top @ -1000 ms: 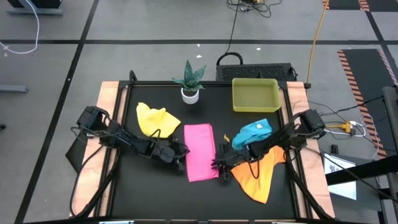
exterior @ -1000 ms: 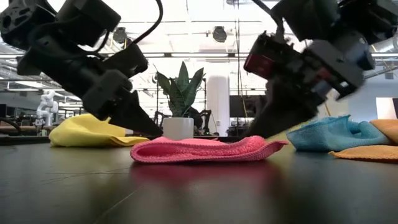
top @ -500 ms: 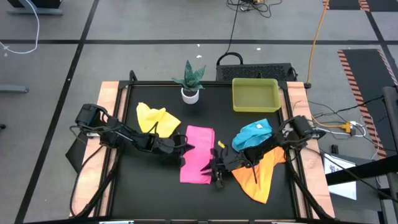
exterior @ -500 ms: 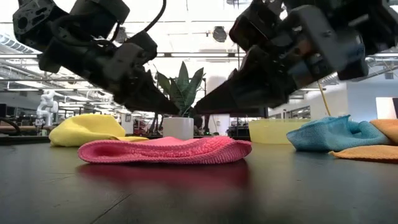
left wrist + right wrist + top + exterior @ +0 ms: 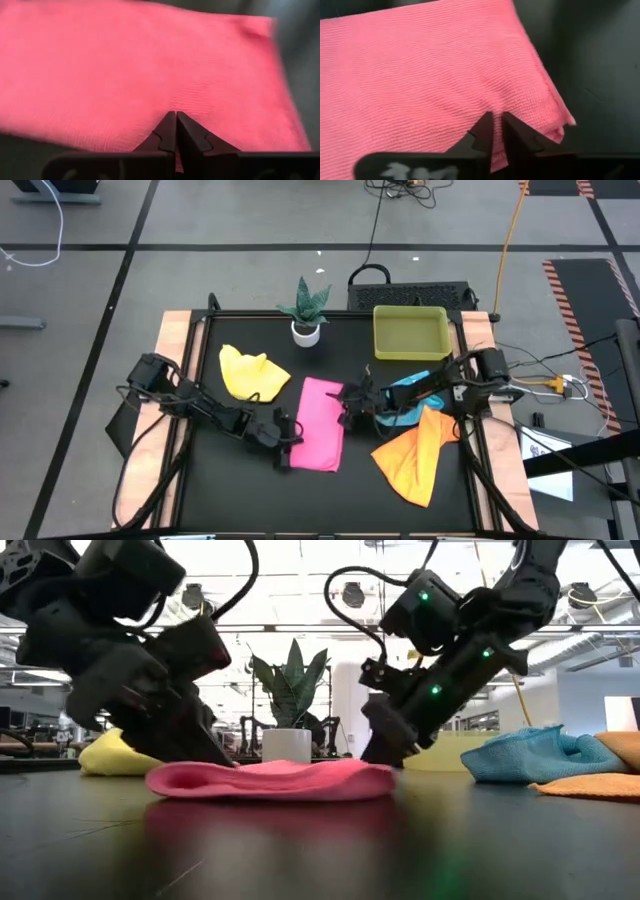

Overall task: Fold microfiber towels
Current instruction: Fold the pink microfiber cloth

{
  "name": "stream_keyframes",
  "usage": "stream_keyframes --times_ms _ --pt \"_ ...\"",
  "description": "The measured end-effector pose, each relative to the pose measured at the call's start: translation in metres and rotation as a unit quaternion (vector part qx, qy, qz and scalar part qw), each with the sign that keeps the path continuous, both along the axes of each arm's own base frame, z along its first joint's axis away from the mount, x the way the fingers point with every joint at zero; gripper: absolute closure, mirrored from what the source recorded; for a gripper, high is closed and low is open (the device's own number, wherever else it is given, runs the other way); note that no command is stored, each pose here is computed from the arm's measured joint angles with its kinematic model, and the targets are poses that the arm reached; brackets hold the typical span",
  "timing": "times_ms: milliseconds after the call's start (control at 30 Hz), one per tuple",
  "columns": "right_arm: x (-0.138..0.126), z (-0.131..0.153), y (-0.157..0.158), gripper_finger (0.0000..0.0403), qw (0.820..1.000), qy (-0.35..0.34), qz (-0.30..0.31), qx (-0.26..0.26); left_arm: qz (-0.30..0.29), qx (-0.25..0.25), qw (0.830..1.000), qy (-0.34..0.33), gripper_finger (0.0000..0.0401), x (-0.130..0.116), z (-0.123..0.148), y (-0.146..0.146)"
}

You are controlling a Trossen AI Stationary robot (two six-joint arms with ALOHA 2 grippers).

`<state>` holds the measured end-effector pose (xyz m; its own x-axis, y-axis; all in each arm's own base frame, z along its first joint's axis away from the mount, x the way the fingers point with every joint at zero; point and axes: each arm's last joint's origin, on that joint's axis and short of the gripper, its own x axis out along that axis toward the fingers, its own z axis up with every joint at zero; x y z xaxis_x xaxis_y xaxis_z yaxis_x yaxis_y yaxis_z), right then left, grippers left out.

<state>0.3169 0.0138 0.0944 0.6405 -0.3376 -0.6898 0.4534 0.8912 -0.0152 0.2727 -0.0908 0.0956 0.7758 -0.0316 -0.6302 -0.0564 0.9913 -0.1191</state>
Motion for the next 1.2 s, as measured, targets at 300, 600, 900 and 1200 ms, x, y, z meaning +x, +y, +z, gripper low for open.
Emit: stream_keyframes --times_ms 300,600,900,1200 --pt "-0.008 0.003 0.069 0.0379 0.987 -0.07 0.058 0.132 0.08 0.126 0.988 0.037 0.0384 -0.008 0.016 0.035" --pt "-0.017 0.039 0.079 0.0349 0.987 -0.101 0.092 0.084 0.0 0.054 0.998 -0.013 0.0384 -0.012 0.049 0.024" --pt "-0.021 0.037 0.073 0.0311 0.99 -0.063 0.104 0.078 -0.147 0.045 0.988 -0.018 0.0384 -0.02 0.035 -0.024" --pt "-0.039 0.017 0.07 0.0303 0.985 -0.017 0.132 0.111 -0.133 0.042 0.988 0.066 0.0384 -0.031 0.009 -0.036"
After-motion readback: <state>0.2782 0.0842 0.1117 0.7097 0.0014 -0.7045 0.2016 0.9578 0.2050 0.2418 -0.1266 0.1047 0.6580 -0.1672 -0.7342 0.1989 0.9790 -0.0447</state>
